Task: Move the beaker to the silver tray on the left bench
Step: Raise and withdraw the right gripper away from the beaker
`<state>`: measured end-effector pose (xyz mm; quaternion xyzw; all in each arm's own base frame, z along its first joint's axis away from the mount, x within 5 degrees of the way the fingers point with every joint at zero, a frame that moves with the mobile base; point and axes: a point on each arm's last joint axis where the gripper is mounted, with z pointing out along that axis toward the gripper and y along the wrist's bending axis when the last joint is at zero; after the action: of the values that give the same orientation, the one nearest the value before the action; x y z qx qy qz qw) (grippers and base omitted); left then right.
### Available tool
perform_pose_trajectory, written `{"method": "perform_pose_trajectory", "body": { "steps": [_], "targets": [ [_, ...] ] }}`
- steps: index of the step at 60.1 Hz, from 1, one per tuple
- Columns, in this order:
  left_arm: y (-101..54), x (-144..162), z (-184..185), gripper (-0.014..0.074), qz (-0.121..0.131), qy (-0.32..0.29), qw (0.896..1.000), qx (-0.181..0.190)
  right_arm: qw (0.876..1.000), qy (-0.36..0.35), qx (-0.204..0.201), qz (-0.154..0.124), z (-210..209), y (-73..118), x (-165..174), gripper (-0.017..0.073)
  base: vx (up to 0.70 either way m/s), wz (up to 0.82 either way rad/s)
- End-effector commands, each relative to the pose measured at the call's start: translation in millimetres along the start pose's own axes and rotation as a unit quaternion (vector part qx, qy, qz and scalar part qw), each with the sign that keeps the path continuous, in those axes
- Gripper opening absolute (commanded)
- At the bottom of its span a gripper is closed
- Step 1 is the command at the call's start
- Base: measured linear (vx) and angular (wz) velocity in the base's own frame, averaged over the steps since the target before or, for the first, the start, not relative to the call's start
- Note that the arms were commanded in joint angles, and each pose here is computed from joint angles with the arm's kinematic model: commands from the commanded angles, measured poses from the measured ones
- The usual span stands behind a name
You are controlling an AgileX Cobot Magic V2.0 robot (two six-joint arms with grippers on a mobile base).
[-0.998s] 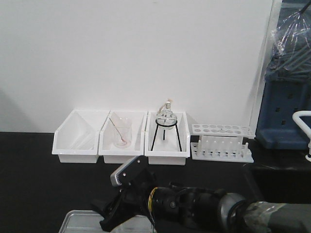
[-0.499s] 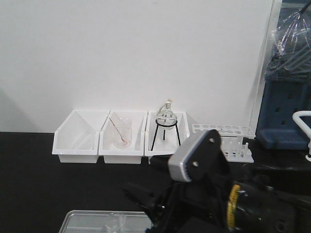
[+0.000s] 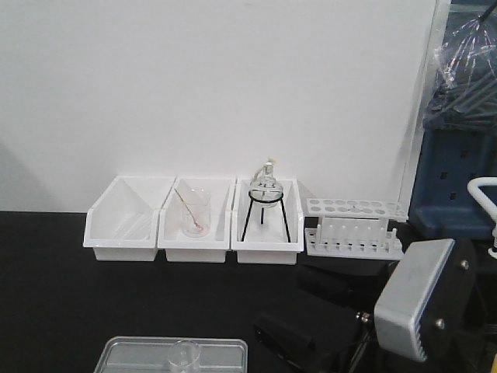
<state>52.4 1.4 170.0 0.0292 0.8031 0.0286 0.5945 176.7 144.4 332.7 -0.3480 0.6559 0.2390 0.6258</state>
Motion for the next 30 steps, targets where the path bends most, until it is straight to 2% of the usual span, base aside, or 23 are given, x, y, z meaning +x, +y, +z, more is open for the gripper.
{"method": "perform_pose_trajectory", "body": {
  "steps": [1,9,16,17,22,25,30],
  "targets": [
    [-0.7,-1,2,0.0001,-0.001,-0.032,0.999,0.003,1.000,-0.018,0.013,0.003,-4,-3.0,-12,0.0454,0.00,0.00],
    [-0.7,-1,2,0.0001,-0.001,-0.032,0.999,0.003,0.998,0.005,0.066,0.014,-12,-11.0,-11,0.0454,0.00,0.00],
    [-0.7,-1,2,0.0001,-0.001,-0.032,0.999,0.003,0.990,0.018,0.134,0.028,-33,-19.0,-16,0.0454,0.00,0.00],
    [-0.7,-1,2,0.0001,-0.001,-0.032,0.999,0.003,0.988,0.027,0.148,0.038,-36,-20.8,-15,0.0454,0.00,0.00],
    [-0.7,-1,2,0.0001,-0.001,-0.032,0.999,0.003,0.979,0.056,0.193,0.033,-57,-26.9,-13,0.0448,0.00,0.00],
    [-0.7,-1,2,0.0001,-0.001,-0.032,0.999,0.003,0.976,0.048,0.212,0.029,-74,-29.0,-8,0.0437,0.00,0.00],
    [-0.7,-1,2,0.0001,-0.001,-0.032,0.999,0.003,0.970,0.011,0.242,-0.008,-99,-28.2,3,0.0408,0.00,0.00]
  ]
}}
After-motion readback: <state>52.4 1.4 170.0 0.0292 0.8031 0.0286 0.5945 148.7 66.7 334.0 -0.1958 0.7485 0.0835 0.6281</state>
